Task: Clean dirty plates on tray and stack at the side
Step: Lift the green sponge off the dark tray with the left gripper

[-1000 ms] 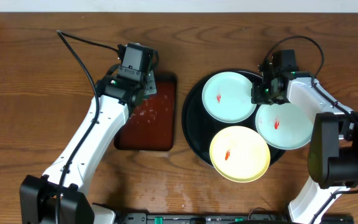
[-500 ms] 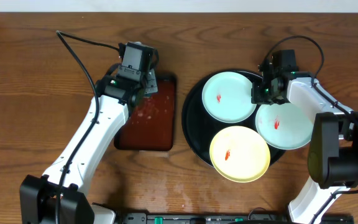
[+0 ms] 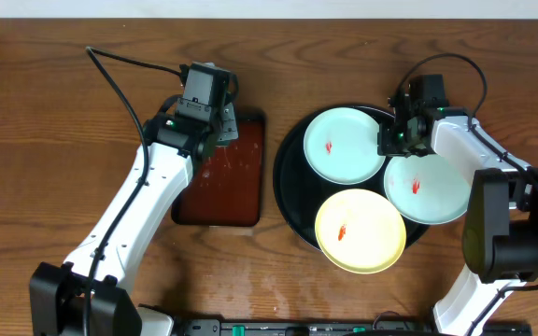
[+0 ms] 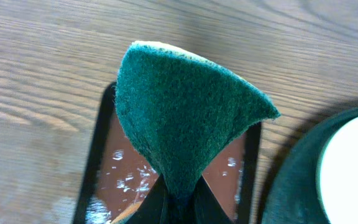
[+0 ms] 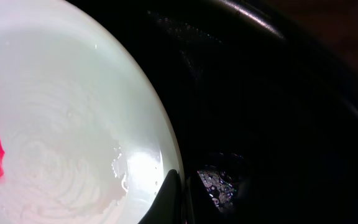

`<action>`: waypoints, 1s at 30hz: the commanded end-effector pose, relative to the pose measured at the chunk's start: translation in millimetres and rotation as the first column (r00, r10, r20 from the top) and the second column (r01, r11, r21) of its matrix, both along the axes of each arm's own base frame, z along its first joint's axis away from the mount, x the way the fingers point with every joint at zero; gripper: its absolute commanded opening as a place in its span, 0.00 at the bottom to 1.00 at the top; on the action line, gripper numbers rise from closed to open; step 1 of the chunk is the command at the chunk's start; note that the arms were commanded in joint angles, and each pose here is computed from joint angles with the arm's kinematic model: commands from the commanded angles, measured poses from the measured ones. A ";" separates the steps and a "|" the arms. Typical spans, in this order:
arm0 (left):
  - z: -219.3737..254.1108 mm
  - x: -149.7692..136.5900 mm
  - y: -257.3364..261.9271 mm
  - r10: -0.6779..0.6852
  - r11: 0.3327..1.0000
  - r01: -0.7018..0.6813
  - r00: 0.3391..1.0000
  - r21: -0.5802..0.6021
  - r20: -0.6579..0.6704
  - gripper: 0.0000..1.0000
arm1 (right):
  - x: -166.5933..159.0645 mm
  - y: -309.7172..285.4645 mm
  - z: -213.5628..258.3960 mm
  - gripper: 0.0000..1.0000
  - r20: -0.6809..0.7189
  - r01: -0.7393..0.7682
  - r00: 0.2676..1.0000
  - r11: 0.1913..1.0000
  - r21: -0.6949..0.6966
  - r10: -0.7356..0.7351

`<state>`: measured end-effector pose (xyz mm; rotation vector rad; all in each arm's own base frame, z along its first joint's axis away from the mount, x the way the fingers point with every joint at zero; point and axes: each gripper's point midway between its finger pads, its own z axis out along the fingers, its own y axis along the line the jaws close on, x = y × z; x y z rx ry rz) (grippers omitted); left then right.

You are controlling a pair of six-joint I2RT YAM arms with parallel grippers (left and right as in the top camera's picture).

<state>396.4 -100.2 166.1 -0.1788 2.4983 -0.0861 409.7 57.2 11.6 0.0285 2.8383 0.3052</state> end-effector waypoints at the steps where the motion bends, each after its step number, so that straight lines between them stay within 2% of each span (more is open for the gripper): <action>1: 18.7 7.4 -24.3 -0.078 0.992 0.082 0.996 -0.098 0.042 0.07 | -1.5 2.7 0.6 0.01 0.001 -0.009 1.000 1.000 0.003 0.009; 6: 21.3 9.6 -27.9 -0.087 0.989 0.093 0.995 -0.114 0.056 0.08 | -2.0 4.9 1.0 0.01 0.000 -0.013 1.000 1.000 0.015 0.013; 14: 1.7 -0.1 2.3 -0.029 0.998 0.030 0.999 0.053 -0.021 0.15 | -2.0 6.4 1.3 0.01 0.002 -0.026 1.000 0.999 0.021 0.026; 15: -2.9 -0.9 4.2 -0.028 0.997 0.030 0.999 0.069 -0.036 0.15 | -2.0 6.4 1.3 0.01 0.002 -0.026 1.000 0.999 0.021 0.026; 17: -12.2 -1.8 4.9 -0.025 0.997 0.030 0.998 0.078 -0.062 0.08 | -2.0 6.4 1.3 0.01 0.002 -0.025 1.000 0.999 0.021 0.025; 23: -34.3 -0.3 3.6 -0.026 0.995 0.037 0.993 0.090 -0.118 0.07 | -1.4 6.3 1.5 0.01 0.005 -0.025 1.000 0.999 0.021 0.025; 30: -34.9 2.4 2.8 -0.026 0.995 0.035 0.994 0.088 -0.111 0.07 | -1.3 6.3 1.6 0.01 0.005 -0.025 1.000 0.999 0.021 0.025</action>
